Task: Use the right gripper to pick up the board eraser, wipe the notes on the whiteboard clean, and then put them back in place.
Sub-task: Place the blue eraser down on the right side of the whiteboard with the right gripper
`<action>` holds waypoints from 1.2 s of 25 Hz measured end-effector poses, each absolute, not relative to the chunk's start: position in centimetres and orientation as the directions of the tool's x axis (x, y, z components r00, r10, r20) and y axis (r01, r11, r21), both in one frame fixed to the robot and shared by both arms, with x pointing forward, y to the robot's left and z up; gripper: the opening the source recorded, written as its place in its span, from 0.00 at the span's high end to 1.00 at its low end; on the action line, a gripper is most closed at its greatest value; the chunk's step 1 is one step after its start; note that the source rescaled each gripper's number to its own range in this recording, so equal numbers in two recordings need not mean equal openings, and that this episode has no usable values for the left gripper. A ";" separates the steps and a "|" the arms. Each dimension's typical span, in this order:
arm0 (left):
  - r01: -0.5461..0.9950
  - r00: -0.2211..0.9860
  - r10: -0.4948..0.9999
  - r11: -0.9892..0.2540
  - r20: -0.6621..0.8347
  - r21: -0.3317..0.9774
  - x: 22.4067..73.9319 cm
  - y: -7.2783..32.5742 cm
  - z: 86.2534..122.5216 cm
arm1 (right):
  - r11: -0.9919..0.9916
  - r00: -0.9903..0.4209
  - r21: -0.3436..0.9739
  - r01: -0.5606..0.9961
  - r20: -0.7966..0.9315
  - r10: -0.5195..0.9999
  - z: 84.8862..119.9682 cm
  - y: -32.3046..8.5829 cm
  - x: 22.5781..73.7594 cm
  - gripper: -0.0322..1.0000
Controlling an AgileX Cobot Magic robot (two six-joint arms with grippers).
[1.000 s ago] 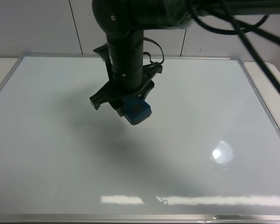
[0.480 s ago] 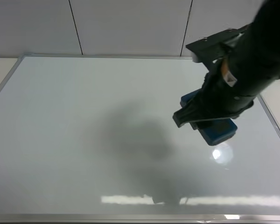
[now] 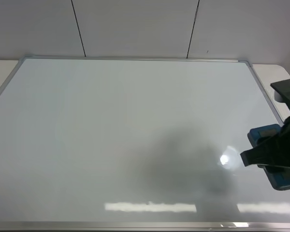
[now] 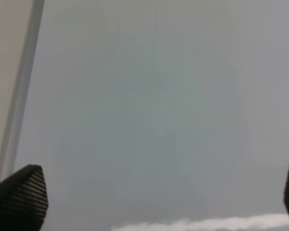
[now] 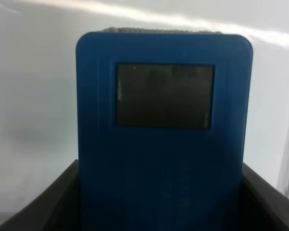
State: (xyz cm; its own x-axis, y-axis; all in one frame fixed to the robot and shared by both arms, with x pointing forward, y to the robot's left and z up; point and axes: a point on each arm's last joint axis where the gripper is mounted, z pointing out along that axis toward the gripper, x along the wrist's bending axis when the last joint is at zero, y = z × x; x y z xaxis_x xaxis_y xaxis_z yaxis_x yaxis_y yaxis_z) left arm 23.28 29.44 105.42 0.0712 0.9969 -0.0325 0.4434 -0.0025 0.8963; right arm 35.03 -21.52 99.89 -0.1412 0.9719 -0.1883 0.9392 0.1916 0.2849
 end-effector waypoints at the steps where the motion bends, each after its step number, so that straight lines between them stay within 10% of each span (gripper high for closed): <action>1: 0.443 0.071 0.997 -0.002 -0.033 0.896 23.3 29.4 105.4 | 0.169 -0.117 0.279 0.945 -0.193 0.974 99.6 -22.1 35.0 0.97; 30: 0.443 0.071 0.997 -0.002 -0.033 0.896 23.3 29.4 105.4 | 0.016 -0.004 0.199 0.980 -0.057 0.998 93.3 -25.4 43.5 0.97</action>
